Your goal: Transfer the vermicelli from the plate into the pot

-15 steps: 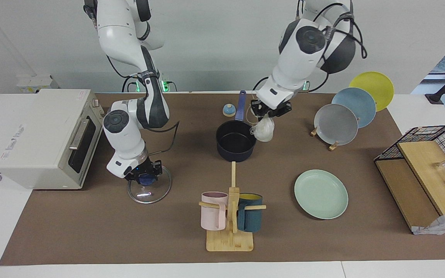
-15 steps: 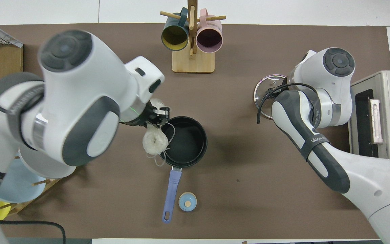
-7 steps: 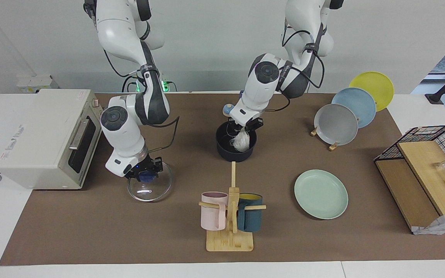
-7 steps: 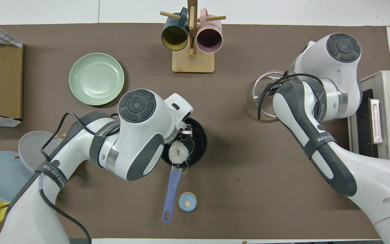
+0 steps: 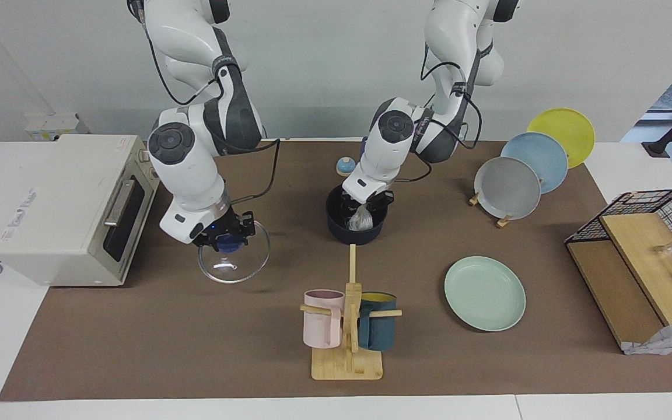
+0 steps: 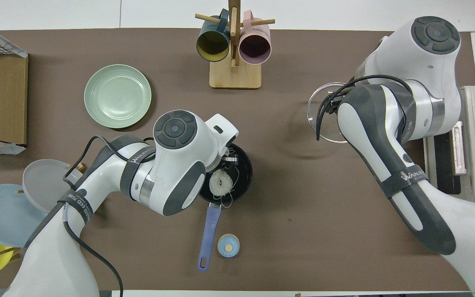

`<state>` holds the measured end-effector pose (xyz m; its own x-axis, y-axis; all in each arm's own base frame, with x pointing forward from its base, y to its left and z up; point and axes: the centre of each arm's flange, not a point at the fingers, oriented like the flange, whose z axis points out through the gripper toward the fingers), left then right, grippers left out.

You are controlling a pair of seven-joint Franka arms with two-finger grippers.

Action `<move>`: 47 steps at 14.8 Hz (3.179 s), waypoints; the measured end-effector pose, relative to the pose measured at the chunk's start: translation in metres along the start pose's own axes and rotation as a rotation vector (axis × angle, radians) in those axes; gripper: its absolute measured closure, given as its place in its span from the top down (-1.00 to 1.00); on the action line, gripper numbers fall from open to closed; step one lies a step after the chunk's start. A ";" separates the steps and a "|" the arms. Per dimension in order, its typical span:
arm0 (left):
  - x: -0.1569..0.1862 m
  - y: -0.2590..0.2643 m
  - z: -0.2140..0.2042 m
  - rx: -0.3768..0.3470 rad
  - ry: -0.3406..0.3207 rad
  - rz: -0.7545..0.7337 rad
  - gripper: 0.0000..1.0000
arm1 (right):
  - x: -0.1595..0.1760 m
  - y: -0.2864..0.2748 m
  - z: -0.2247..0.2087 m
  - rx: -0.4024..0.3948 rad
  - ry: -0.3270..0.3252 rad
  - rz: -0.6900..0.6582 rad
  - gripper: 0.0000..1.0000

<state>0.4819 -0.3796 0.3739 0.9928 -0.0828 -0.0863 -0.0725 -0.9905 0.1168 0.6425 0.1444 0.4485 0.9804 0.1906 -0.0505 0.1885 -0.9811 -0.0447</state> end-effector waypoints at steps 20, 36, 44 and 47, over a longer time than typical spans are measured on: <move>0.006 -0.251 -0.273 0.135 0.074 -0.030 1.00 | -0.055 -0.311 0.049 -0.094 0.076 0.288 0.32; -0.005 -0.273 -0.291 0.101 -0.012 -0.101 1.00 | -0.075 -0.337 0.058 -0.095 0.063 0.335 0.32; -0.002 -0.280 -0.289 0.094 -0.009 -0.115 1.00 | -0.081 -0.339 0.056 -0.105 0.048 0.334 0.32; -0.002 -0.279 -0.289 0.094 -0.009 -0.113 1.00 | -0.087 -0.333 0.060 -0.119 0.032 0.337 0.32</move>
<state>0.5277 -0.0714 0.6271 0.9943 0.0293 -0.1026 0.0308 -0.9994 0.0128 0.4907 0.4568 0.4077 0.9896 -0.1434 -0.0108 -0.1419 -0.9862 0.0858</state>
